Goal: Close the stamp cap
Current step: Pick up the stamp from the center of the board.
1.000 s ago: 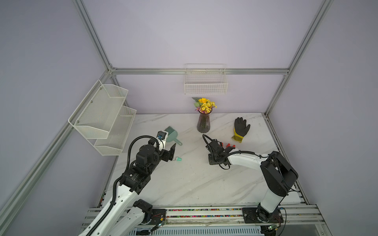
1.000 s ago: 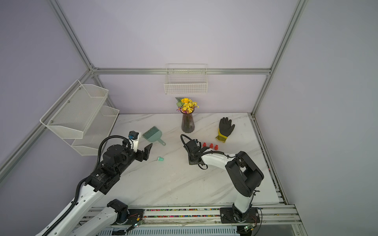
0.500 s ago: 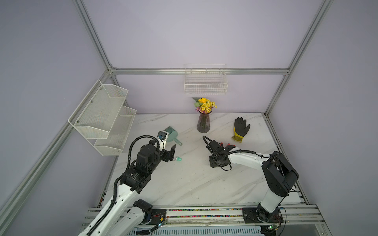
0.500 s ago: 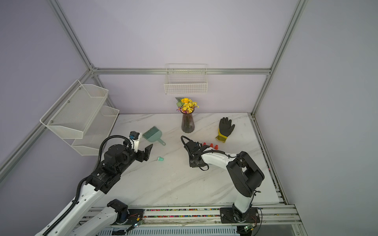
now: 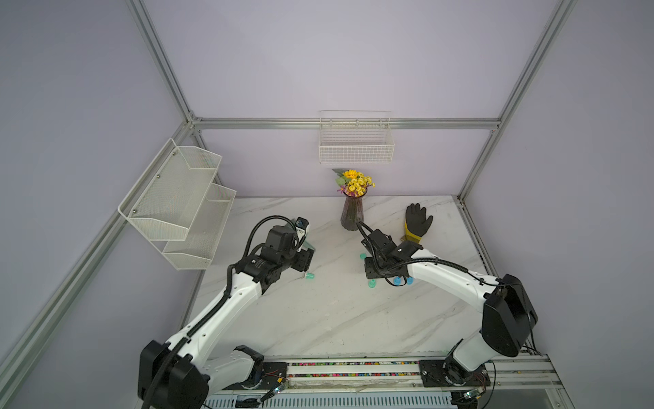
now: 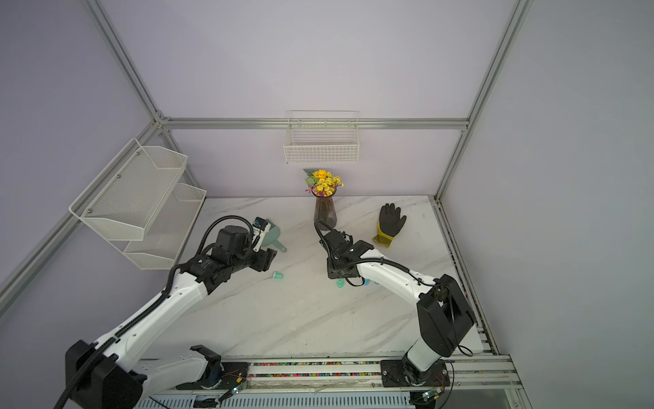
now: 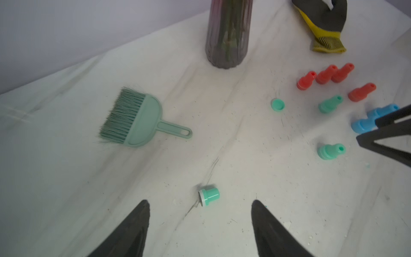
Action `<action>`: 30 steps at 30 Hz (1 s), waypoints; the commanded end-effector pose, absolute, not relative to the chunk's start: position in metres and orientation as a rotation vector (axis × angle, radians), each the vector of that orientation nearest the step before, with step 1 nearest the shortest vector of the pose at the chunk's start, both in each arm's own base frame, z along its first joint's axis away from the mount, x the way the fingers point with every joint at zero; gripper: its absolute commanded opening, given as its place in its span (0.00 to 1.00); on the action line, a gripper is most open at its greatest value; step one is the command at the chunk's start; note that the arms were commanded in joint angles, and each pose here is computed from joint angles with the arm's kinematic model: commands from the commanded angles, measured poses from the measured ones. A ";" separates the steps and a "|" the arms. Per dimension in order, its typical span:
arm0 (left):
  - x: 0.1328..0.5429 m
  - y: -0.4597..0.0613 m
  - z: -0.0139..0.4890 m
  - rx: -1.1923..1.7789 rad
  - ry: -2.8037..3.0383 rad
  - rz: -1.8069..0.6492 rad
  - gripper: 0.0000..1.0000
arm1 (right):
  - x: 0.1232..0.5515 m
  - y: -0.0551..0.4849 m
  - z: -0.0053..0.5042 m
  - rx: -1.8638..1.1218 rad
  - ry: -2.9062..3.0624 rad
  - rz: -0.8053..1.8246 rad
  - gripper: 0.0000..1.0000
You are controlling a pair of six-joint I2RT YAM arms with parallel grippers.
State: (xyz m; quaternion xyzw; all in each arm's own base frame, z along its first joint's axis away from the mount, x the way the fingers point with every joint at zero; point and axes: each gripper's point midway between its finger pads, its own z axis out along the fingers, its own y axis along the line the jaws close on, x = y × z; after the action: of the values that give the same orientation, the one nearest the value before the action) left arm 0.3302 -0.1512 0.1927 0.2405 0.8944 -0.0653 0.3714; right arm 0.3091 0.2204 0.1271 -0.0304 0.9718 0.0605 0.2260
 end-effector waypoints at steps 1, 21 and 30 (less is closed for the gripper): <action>0.302 -0.171 0.164 1.053 2.348 -0.264 0.71 | 0.306 0.220 0.132 -0.121 2.688 0.157 0.47; 0.329 -0.146 0.086 1.747 2.093 -0.207 0.73 | 0.309 0.230 0.150 -0.167 2.665 0.218 0.47; 0.337 -0.153 0.057 1.845 2.119 -0.310 0.66 | 0.309 0.228 0.148 -0.164 2.670 0.214 0.47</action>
State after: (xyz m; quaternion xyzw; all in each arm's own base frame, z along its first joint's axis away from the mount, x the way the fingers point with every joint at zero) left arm 0.3384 -0.1439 0.0510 0.6195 0.7656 -0.0836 0.1519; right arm 0.3088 0.2293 0.1425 -0.0572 0.9699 0.0773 0.2237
